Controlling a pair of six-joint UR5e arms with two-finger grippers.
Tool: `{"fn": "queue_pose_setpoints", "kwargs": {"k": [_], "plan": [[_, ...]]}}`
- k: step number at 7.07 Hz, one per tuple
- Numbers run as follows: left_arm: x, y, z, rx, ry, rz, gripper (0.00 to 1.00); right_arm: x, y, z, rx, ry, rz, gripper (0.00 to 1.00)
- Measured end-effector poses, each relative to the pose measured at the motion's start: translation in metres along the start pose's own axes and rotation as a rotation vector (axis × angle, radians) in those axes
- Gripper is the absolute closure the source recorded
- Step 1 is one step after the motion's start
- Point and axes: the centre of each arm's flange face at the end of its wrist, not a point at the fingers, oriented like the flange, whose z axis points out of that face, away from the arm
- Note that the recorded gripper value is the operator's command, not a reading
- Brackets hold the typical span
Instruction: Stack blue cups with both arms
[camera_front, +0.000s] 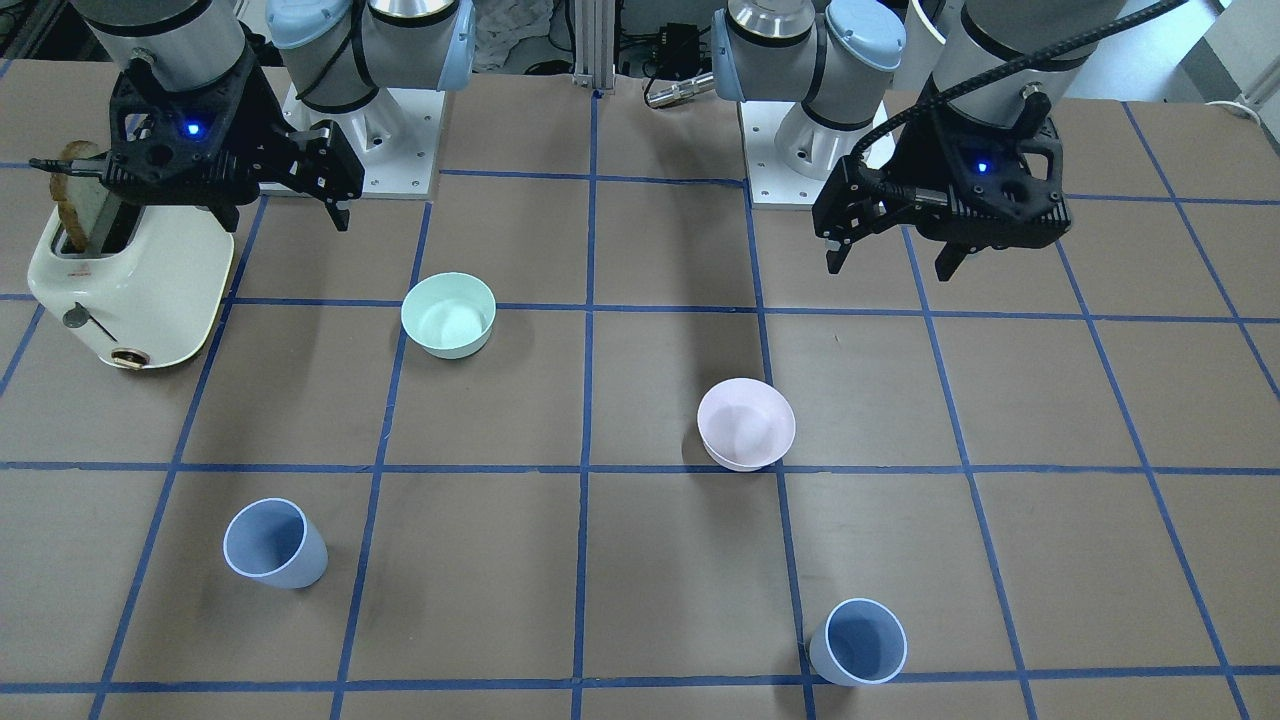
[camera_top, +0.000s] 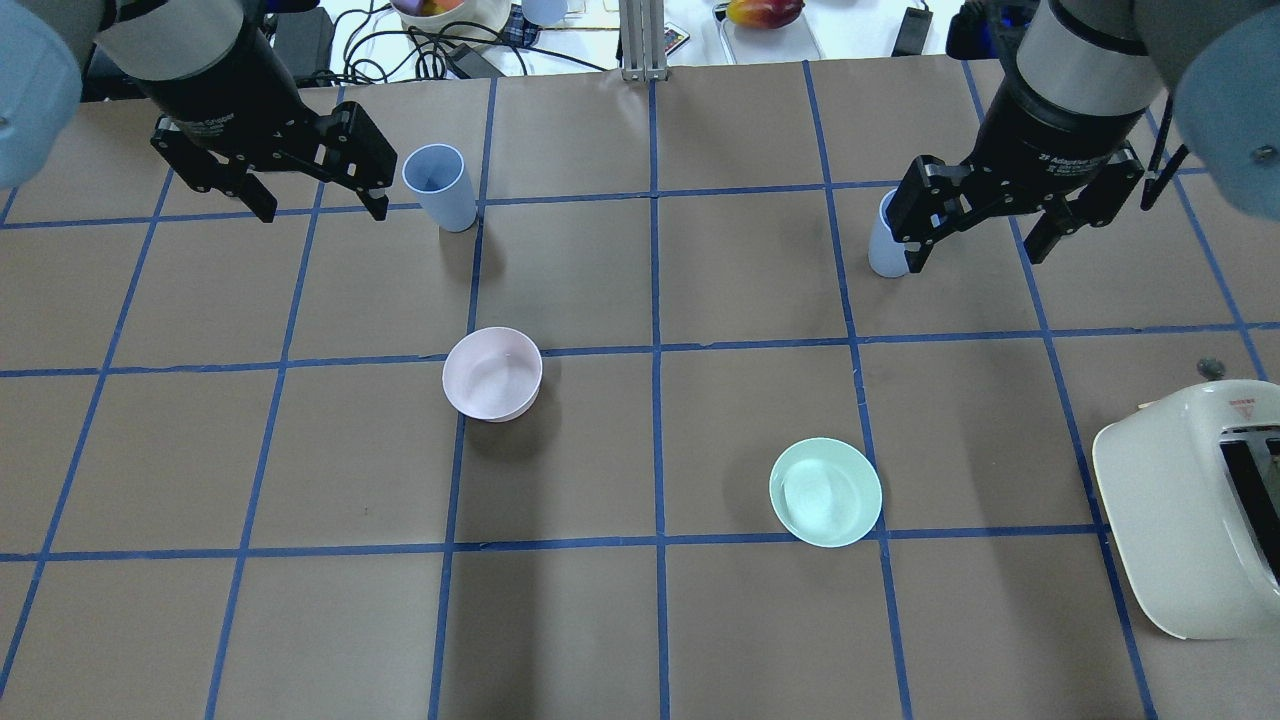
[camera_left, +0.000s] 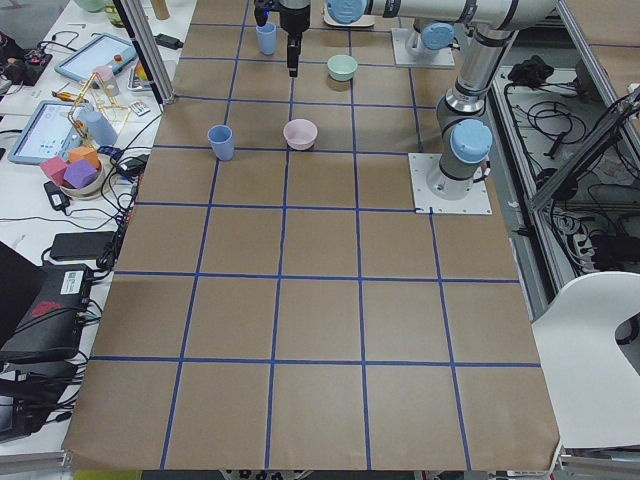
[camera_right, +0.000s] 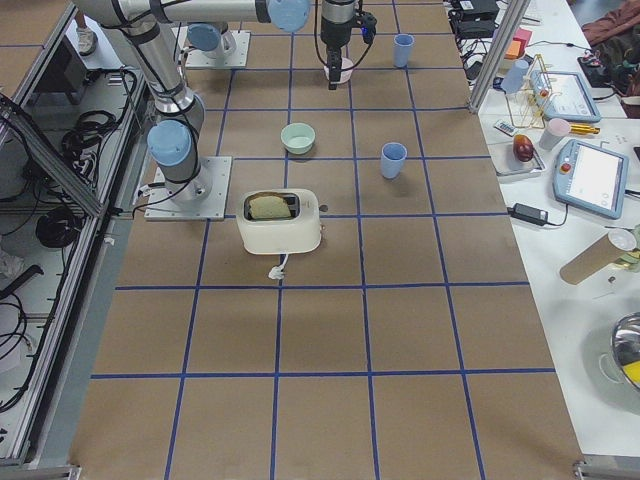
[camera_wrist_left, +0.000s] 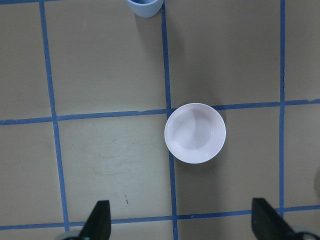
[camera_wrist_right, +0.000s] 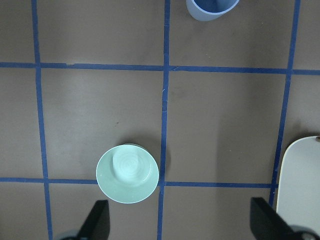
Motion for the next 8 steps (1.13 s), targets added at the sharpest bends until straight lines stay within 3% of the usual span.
{"fn": "queue_pose_setpoints", "kwargs": {"k": [8], "plan": [[0.0003, -0.005, 0.0048, -0.002, 0.002, -0.002, 0.0, 0.0002, 0.0002, 0.0019, -0.005, 0.001, -0.001, 0.0]]}}
